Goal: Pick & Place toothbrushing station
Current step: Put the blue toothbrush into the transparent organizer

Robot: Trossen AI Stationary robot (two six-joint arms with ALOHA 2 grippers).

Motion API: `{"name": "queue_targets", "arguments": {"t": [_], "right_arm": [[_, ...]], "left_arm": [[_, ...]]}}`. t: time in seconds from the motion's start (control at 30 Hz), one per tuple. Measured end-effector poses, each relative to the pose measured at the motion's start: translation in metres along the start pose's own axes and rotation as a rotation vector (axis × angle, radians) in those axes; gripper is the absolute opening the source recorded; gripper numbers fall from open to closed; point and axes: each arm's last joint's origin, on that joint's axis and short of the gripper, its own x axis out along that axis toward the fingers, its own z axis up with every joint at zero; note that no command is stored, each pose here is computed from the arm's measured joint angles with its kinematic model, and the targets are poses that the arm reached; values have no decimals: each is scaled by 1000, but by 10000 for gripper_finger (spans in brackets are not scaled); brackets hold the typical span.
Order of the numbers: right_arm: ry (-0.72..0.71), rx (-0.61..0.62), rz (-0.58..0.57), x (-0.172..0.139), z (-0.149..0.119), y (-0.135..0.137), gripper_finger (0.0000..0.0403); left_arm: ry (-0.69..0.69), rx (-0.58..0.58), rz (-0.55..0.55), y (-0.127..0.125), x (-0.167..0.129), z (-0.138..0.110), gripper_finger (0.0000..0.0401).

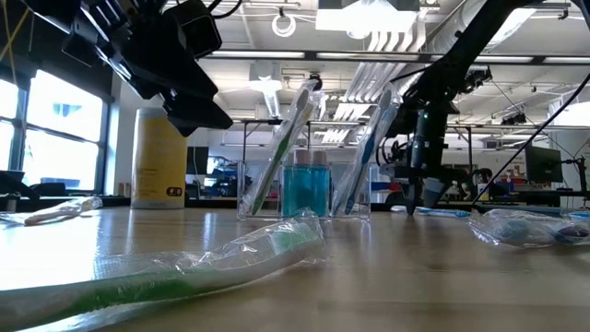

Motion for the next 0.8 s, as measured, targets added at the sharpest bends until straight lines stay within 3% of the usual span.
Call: {"name": "queue_targets", "arguments": {"t": [0.23, 0.4, 0.53, 0.67, 0.8], "right_arm": [[-4, -68, -8, 0, -1, 3, 22], [-22, -150, -17, -5, -6, 13, 25], [-35, -226, -32, -27, -23, 26, 20], [-205, -278, -20, -70, -35, 46, 18], [-337, -339, -53, -107, -67, 65, 21]], "left_arm": [[1, -1, 0, 0, 0, 0, 232], [1, -25, 0, 0, 0, 0, 232], [3, -26, 1, 0, 0, 0, 232], [5, -27, 1, 0, 0, 0, 232], [6, -26, 2, 0, 0, -1, 232]]}}
